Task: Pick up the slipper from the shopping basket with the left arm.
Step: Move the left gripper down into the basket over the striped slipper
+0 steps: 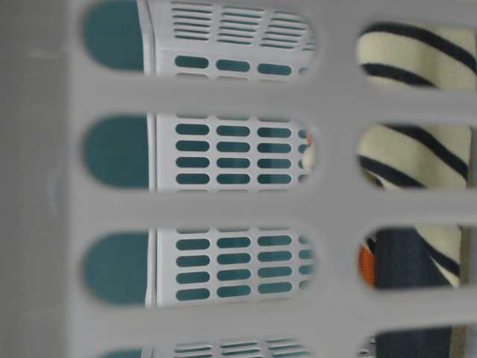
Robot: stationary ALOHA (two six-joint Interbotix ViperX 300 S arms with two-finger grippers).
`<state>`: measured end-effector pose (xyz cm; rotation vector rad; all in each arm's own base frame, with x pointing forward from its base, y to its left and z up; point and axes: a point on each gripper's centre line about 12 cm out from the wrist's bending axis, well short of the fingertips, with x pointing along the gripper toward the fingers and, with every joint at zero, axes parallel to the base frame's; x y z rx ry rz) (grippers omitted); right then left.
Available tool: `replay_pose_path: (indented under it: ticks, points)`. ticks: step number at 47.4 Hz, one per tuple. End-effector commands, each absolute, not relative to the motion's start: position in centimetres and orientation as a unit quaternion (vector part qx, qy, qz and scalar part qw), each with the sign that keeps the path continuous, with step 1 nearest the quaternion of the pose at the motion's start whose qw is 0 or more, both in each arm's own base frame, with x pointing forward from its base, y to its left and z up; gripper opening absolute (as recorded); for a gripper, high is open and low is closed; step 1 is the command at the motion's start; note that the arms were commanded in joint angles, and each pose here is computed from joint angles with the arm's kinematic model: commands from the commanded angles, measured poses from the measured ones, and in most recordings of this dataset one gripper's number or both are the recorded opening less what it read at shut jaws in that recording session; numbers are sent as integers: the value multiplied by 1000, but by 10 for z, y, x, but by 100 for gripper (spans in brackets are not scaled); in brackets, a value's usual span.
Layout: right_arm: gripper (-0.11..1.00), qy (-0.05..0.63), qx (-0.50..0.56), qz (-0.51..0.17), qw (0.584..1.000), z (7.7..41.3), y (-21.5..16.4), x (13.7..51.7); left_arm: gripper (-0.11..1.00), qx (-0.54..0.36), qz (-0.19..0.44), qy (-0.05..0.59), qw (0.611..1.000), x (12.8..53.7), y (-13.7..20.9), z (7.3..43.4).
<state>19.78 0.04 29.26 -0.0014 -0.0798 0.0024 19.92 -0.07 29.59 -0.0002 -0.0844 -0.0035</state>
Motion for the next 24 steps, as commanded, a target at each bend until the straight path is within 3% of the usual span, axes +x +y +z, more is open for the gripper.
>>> replay_pose_path:
  ticks: [1, 5, 24]
  points:
    - [0, -38, 6, -4, 999, 293, -1, 200, 6, 12, -12, -41, 999, 205, -4, 315]
    - [0, -33, 17, -4, 999, 292, -1, 200, 0, 3, -11, -11, 1000, 211, -4, 328]
    - [0, -12, 26, -3, 1000, 286, -1, 200, 0, -9, -38, 192, 981, 269, -26, 381]
